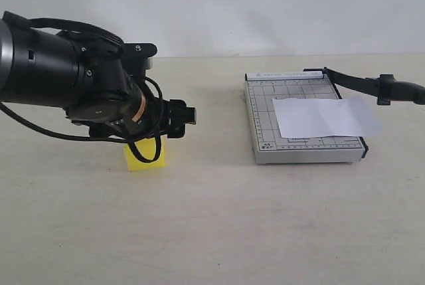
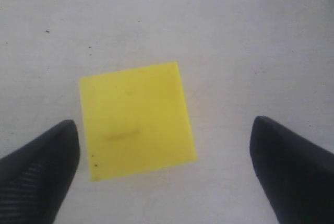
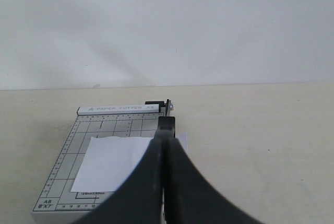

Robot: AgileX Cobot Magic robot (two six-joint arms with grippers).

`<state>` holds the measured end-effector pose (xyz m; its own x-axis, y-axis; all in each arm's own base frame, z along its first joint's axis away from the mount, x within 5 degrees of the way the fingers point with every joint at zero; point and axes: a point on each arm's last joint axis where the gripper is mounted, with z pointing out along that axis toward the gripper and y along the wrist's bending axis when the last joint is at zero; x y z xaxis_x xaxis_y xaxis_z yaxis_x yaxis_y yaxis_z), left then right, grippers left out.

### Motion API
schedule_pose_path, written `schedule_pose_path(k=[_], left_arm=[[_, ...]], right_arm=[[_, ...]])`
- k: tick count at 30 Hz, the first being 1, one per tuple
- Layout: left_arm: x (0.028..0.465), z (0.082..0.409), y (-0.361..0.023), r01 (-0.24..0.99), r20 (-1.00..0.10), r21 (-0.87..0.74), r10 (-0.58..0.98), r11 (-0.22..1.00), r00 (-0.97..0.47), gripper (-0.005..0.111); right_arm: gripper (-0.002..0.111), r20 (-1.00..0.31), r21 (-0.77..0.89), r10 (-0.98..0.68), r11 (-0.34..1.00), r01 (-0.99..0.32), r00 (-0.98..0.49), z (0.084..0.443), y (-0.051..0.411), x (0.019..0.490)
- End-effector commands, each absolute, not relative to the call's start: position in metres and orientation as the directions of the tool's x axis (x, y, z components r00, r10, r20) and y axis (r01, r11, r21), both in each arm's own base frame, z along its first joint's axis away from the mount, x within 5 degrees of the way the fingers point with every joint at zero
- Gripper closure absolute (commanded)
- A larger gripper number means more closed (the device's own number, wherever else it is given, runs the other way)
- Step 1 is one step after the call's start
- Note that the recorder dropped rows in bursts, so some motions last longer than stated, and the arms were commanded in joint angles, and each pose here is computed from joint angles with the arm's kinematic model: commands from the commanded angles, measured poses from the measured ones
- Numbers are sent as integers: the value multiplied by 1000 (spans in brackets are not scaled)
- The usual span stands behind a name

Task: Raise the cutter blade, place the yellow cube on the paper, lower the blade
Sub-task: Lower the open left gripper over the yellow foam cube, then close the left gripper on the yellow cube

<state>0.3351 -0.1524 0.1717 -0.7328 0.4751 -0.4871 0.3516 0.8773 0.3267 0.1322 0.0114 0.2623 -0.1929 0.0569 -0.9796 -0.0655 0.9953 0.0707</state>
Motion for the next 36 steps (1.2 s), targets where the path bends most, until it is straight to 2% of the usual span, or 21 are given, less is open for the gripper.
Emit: schedule_pose_path(k=[1, 18, 23, 36], left_arm=[[338, 167, -152, 345, -478, 330, 470, 879, -742, 23], [336, 168, -142, 326, -405, 429, 502, 842, -764, 23], [339, 170, -146, 362, -437, 430, 541, 827, -718, 23], [340, 170, -148, 372, -450, 422, 547, 827, -706, 23]], right_arm=[[108, -981, 61, 47, 996, -69, -188, 262, 12, 132], [108, -981, 61, 47, 996, -69, -188, 262, 12, 132], [108, -981, 61, 47, 996, -69, -188, 262, 12, 132], [108, -981, 61, 47, 996, -69, -188, 262, 12, 132]])
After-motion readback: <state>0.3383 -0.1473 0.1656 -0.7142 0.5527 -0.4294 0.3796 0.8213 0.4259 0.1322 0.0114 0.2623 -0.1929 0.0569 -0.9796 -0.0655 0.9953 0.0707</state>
